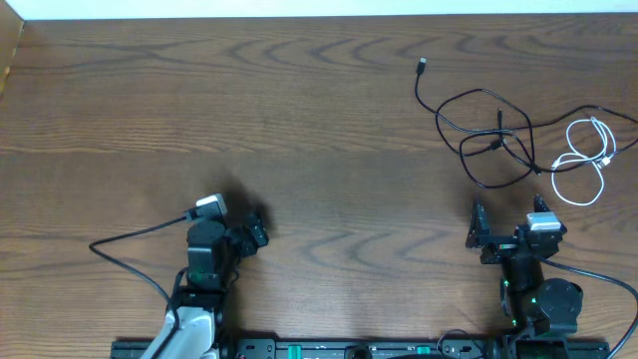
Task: Untangle cables
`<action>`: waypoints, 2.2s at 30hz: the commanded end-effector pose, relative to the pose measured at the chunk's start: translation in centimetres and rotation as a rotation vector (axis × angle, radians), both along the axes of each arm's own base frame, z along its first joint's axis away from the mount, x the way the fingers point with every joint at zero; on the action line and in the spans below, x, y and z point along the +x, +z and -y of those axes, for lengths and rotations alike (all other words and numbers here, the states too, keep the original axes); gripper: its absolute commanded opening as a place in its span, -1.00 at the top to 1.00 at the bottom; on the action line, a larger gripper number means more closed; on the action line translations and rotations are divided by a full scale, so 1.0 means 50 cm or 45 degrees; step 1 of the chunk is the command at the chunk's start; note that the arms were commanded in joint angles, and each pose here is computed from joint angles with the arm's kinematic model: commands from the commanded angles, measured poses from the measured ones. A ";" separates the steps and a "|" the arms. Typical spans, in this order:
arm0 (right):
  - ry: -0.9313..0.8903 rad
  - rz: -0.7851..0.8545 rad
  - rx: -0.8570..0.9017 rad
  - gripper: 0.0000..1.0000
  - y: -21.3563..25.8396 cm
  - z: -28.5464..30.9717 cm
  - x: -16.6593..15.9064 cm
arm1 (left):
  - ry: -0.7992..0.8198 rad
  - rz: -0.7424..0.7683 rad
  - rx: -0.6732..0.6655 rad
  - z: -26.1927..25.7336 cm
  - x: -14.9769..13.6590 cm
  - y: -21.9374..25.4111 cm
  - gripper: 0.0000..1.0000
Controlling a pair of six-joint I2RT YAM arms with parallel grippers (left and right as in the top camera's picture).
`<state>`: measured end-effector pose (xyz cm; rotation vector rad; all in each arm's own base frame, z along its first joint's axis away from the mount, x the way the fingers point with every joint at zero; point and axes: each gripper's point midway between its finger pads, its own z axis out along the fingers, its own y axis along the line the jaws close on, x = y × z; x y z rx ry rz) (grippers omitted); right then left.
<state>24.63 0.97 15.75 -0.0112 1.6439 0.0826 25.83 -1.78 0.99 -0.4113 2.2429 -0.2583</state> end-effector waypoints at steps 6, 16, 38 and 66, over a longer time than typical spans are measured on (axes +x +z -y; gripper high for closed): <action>-0.014 0.001 0.015 -0.98 0.000 0.003 0.000 | -0.003 -0.090 0.035 -0.008 -0.055 -0.027 -0.95; -0.013 0.001 0.015 -0.98 0.000 0.003 0.000 | -0.002 -0.026 0.031 -0.010 -0.073 0.007 -0.96; -0.014 0.001 0.015 -0.99 0.000 0.003 0.000 | -0.118 0.699 0.302 -0.013 -0.030 0.253 -0.96; -0.014 0.000 0.015 -0.99 0.000 0.003 0.000 | -0.118 0.698 0.301 -0.013 -0.029 0.253 -0.96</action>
